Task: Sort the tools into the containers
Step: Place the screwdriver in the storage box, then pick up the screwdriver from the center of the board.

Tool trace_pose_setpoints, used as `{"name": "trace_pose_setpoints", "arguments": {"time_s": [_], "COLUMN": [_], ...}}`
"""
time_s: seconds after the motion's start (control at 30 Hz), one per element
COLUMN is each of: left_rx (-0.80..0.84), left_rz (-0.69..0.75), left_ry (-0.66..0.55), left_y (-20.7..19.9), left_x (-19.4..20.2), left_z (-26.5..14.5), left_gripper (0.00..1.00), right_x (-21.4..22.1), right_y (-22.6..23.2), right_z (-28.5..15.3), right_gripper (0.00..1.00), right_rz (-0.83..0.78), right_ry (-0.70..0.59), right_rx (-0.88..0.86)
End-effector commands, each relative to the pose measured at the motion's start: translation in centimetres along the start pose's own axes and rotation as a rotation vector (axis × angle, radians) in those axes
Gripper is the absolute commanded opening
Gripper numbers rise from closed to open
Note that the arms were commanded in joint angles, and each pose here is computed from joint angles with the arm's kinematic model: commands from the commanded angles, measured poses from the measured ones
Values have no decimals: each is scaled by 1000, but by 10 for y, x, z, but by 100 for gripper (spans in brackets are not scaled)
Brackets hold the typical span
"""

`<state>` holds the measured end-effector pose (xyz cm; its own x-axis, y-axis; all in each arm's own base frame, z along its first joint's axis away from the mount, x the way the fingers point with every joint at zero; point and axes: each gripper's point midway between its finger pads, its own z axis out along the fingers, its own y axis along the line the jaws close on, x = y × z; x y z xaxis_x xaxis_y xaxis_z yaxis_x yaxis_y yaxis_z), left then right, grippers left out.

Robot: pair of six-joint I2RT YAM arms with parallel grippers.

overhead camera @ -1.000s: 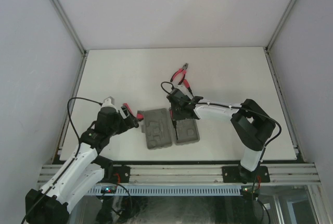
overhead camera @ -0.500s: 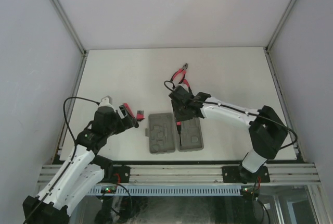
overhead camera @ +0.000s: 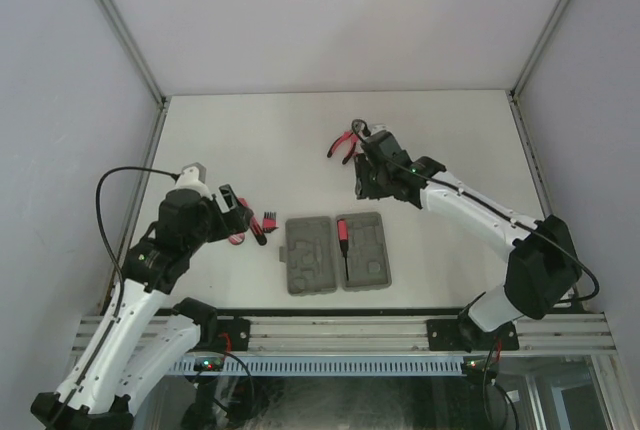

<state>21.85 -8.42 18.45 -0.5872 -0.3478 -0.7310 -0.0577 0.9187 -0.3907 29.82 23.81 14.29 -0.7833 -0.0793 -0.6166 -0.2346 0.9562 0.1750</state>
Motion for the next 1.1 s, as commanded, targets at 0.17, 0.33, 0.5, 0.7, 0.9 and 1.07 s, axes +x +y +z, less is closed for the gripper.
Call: {"name": "trace_pose_setpoints", "arguments": {"time_s": [0.17,0.33,0.5,0.7,0.9,1.07], "left_rx": [10,12,75,87,87,87], "left_rz": [136,146,147,148,146,144], "left_ry": [-70,-78,-85,-84,-84,-84], "left_y": [-7,-4,-13,-15,-15,-15], "left_x": [-33,-28,-26,-25,-25,-25], "left_z": [-24,-20,-21,-19,-19,-19], "left_gripper": [89,89,89,89,89,89], "right_x": [-55,-76,-89,-108,-118,-114], "right_y": [-45,-57,-65,-67,-66,-71], "right_z": [46,69,97,127,150,165], "right_gripper": [46,51,57,57,55,52], "right_rz": [19,36,5,-32,-71,-88], "right_ry": [-82,-81,-47,-13,14,55], "right_rx": [-3,-25,-15,-8,-18,-12]}}
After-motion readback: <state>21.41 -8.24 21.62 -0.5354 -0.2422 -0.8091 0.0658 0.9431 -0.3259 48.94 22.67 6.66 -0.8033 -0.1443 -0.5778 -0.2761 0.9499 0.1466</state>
